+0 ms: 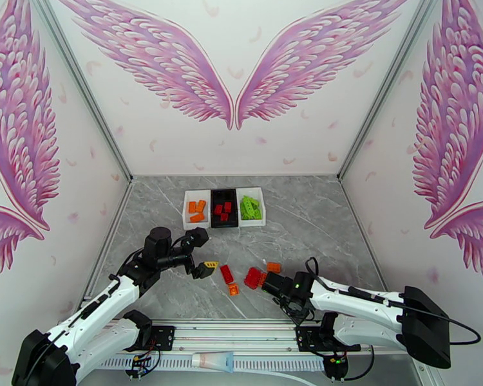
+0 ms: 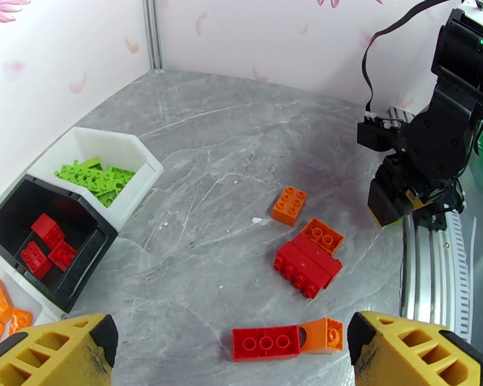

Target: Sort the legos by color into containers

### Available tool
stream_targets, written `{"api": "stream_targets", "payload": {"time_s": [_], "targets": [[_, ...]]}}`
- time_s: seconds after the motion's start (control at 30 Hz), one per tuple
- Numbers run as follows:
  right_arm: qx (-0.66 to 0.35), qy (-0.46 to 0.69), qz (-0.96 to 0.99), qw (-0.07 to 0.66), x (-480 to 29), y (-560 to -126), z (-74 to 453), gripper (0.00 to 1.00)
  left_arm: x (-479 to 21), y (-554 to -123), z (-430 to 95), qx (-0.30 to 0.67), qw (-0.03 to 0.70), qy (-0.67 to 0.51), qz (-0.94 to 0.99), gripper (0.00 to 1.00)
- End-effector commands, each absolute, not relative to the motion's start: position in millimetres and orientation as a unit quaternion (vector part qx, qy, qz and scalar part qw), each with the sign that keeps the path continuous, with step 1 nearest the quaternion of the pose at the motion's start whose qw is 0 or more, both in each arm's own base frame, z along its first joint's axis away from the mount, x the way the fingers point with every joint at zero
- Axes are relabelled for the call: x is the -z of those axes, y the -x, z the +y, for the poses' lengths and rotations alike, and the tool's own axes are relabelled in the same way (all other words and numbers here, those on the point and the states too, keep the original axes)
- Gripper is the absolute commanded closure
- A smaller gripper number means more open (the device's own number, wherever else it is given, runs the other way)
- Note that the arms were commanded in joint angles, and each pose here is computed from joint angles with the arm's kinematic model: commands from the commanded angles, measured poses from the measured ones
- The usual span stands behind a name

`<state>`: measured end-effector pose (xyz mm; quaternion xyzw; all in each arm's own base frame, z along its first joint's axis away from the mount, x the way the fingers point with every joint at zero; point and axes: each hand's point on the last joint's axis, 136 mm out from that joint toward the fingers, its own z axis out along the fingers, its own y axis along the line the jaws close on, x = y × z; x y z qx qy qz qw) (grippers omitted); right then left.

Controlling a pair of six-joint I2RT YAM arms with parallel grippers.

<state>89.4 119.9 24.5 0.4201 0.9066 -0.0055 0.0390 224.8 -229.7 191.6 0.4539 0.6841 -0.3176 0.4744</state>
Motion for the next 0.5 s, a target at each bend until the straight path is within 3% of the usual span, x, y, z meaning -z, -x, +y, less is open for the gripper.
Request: {"api": "stream_targets", "payload": {"time_s": [0.0, 0.47], "targets": [[0.004, -0.429, 0.901, 0.058, -23.3, -96.6, 114.1, 0.44, -186.8, -226.3, -229.1, 0.315, 0.475, -0.458, 0.682, 0.01], [-0.001, -0.435, 0.898, 0.066, -21.6, -104.2, 109.4, 0.64, -181.1, -223.3, -228.4, 0.319, 0.467, -0.459, 0.686, 0.01]]}}
